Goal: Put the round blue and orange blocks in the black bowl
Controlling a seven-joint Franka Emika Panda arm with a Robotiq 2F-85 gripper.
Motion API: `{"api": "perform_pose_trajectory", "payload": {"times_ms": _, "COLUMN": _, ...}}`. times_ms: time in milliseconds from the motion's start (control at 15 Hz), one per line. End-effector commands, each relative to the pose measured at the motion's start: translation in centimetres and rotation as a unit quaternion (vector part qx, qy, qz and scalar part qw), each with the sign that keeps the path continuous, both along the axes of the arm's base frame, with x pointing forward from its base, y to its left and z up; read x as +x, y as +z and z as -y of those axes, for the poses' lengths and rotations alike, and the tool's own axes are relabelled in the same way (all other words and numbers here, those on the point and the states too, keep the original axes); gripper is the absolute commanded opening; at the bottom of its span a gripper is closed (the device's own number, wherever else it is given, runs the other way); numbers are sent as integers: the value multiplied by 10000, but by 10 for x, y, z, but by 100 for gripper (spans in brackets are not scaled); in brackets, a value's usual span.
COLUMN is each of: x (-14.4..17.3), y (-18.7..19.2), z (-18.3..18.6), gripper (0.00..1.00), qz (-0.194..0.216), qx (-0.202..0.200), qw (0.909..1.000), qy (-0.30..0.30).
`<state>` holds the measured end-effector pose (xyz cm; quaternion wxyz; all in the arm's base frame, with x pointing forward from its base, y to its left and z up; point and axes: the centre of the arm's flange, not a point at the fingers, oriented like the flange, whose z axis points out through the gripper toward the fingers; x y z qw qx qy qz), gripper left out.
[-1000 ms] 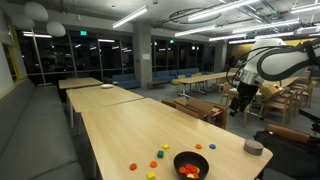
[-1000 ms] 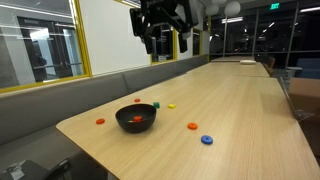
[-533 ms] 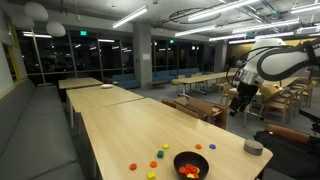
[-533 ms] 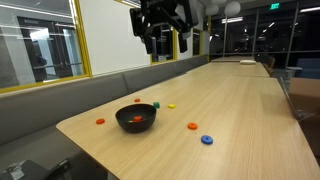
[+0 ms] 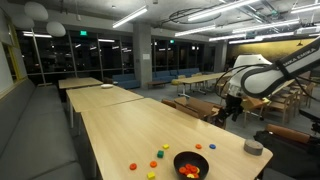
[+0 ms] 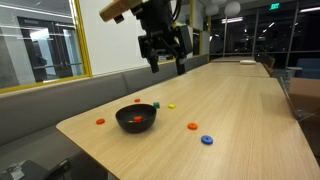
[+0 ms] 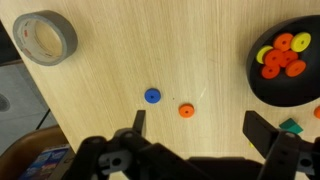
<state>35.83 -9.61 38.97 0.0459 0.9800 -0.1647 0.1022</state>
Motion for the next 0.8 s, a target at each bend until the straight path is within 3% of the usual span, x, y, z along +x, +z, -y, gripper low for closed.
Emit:
{"api": "perform_pose_trajectory", "payload": {"times_ms": 0, "x": 38, "y": -51, "z": 7, "gripper": 100, "qz": -49, "qx": -125, "qw": 9978, "qy": -656}}
{"api": "perform_pose_trajectory", "payload": {"times_ms": 467, "x": 61, "y": -149, "z": 72, "gripper": 100, "qz": -446, "qx": 93, "qw": 9806, "qy": -1905}}
{"api": "perform_pose_trajectory", "payload": {"times_ms": 733, "x": 91, "y": -193, "z": 93, "gripper": 100, "qz": -630, "qx": 353, "qw": 9758, "qy": -2063}}
